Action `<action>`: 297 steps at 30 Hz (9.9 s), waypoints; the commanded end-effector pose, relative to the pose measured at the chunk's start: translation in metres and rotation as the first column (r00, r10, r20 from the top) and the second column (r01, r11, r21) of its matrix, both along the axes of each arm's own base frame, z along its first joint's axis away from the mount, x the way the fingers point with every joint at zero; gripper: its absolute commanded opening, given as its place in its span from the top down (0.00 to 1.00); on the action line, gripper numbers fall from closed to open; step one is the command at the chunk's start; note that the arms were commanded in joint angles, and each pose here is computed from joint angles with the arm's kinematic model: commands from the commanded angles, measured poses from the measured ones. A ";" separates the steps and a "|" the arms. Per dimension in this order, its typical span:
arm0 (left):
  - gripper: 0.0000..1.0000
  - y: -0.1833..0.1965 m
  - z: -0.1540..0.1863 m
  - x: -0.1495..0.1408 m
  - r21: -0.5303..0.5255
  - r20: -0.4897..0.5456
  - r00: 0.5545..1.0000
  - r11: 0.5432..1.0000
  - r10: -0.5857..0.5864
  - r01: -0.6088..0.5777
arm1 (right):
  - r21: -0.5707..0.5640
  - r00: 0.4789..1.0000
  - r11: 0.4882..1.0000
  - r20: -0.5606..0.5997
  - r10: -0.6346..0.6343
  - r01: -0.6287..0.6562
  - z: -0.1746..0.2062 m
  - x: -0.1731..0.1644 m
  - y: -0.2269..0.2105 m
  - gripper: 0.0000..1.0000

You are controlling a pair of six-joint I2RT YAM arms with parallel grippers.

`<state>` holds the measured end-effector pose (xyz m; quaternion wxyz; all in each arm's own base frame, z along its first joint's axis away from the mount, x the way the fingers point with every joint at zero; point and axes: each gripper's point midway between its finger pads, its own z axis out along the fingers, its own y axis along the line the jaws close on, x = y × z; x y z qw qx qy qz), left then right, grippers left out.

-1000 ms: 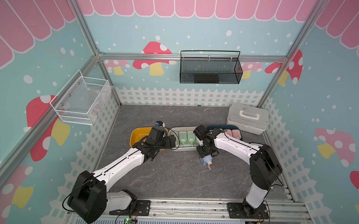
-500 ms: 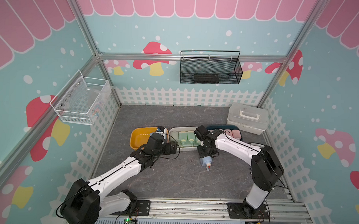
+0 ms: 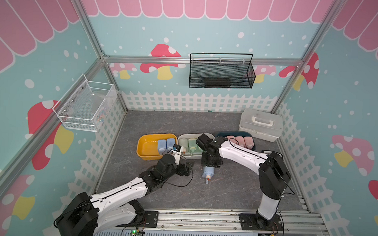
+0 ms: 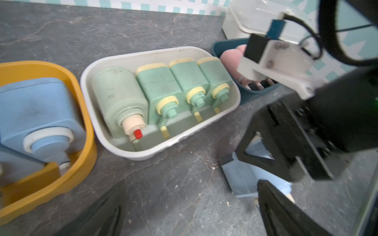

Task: Place the pencil sharpeners by color into the storage box
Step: Pick up the pencil sharpener from the center of the board, then place the pencil sharpener in the storage box.

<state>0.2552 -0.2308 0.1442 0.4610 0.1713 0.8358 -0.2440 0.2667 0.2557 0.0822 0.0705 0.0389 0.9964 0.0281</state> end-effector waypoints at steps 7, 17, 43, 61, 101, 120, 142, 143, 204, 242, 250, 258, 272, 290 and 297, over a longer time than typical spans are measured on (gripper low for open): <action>0.03 -0.007 0.024 -0.026 0.003 0.293 0.956 1.000 -0.022 0.022 | 0.107 0.974 0.968 -0.018 -0.225 0.225 0.028 0.000 0.014 1.00; 0.06 -0.032 0.010 -0.055 0.133 0.389 0.908 0.985 -0.157 0.113 | 0.221 0.952 0.926 -0.099 -0.291 0.306 0.038 -0.006 0.033 1.00; 0.12 -0.081 -0.012 -0.031 0.339 0.483 0.857 0.941 -0.182 0.009 | 0.275 0.948 0.908 -0.116 -0.296 0.317 0.040 -0.008 0.029 1.00; 0.47 -0.085 -0.023 -0.036 0.396 0.463 0.858 0.918 -0.224 0.026 | 0.289 0.945 0.902 -0.159 -0.287 0.322 0.034 -0.013 0.033 1.00; 1.00 0.050 0.053 0.003 -0.028 0.410 0.861 0.948 0.301 -0.318 | 0.184 0.663 0.861 0.718 0.212 -0.475 0.134 0.070 0.055 0.02; 1.00 0.154 0.088 0.080 -0.088 0.461 0.707 0.820 0.536 -0.565 | 0.017 0.384 0.761 0.870 0.308 -0.649 0.152 0.068 0.068 0.01; 1.00 0.217 0.050 0.117 -0.046 0.509 0.684 0.810 0.522 -0.585 | -0.125 0.337 0.782 0.853 0.399 -0.610 0.147 0.061 0.040 0.01; 1.00 0.219 0.048 0.114 -0.031 0.498 0.695 0.811 0.519 -0.584 | -0.128 0.339 0.784 0.851 0.401 -0.607 0.146 0.061 0.038 0.01; 0.62 0.218 -0.014 0.123 0.018 0.436 0.757 0.836 0.487 -0.548 | -0.169 0.367 0.769 0.803 0.470 -0.617 0.120 0.067 0.042 0.01; 0.01 0.294 0.017 0.105 0.025 -0.315 0.394 0.422 0.864 -0.906 | -0.413 -0.136 0.211 0.667 0.733 -0.886 0.141 0.048 0.117 0.02; 0.01 0.356 -0.003 0.100 0.210 -0.291 0.178 0.244 0.940 -0.947 | -0.485 -0.437 -0.100 0.657 0.614 -0.869 0.145 0.071 0.199 0.02; 0.03 0.356 -0.036 0.129 0.177 -0.497 0.248 0.377 0.831 -0.909 | -0.521 -0.566 -0.230 0.699 0.437 -0.822 0.126 0.090 0.282 0.06; 0.06 0.260 0.032 0.127 0.200 -0.018 0.931 0.914 0.364 -0.353 | -0.439 -0.409 -0.124 0.645 0.646 -0.890 0.102 0.085 0.241 0.06; 0.15 0.248 0.010 0.081 0.492 -0.002 0.975 0.849 -0.220 0.193 | -0.520 -0.367 -0.033 0.555 0.747 -0.853 0.124 0.063 0.152 0.04; 0.16 0.250 0.014 0.086 0.520 -0.042 0.955 0.809 -0.295 0.273 | -0.541 -0.343 -0.011 0.517 0.784 -0.841 0.119 0.080 0.143 0.04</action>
